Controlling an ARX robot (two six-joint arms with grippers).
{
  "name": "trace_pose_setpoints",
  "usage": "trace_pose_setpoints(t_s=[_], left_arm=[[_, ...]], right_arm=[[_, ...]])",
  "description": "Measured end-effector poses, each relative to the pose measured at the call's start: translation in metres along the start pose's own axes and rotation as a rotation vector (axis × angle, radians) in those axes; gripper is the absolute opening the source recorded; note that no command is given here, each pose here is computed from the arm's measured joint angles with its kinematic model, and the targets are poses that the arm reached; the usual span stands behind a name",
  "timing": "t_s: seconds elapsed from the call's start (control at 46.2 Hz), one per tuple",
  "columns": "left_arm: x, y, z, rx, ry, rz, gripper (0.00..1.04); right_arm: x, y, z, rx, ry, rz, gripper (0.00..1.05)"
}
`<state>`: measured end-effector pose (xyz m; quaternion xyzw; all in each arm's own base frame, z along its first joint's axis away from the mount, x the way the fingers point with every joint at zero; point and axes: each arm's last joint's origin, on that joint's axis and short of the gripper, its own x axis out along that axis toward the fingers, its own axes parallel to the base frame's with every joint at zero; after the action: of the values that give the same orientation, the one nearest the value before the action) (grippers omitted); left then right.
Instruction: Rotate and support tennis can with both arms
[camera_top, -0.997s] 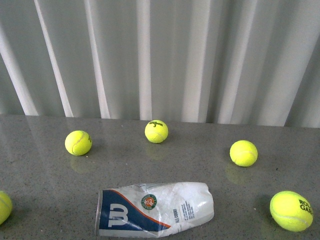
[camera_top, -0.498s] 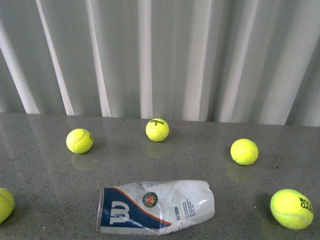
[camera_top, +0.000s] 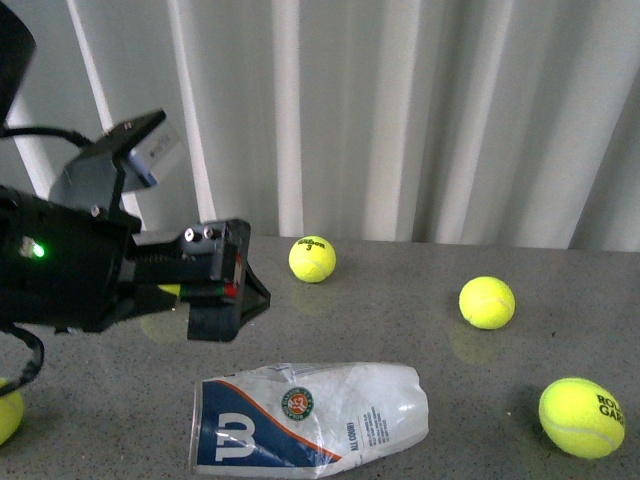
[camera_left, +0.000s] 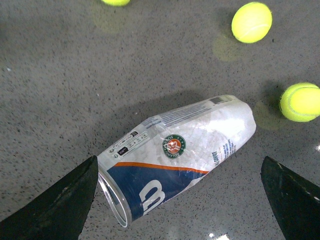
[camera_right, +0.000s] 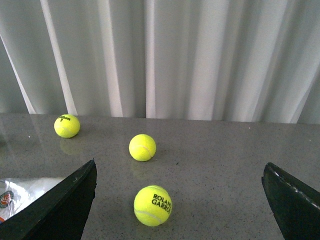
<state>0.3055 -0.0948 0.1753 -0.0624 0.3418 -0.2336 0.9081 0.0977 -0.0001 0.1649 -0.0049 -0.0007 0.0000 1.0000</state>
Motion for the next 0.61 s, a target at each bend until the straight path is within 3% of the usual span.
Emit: trace_pose_setpoints(t_s=[0.347,0.607], left_arm=[[0.025,0.021,-0.056,-0.123,0.106,0.017,0.98],[0.034,0.022,-0.061,-0.15,0.088,-0.004,0.98]], right_arm=[[0.0,0.0,0.0,0.0,0.0,0.0,0.98],[0.0,0.0,0.0,0.0,0.0,0.0,0.98]])
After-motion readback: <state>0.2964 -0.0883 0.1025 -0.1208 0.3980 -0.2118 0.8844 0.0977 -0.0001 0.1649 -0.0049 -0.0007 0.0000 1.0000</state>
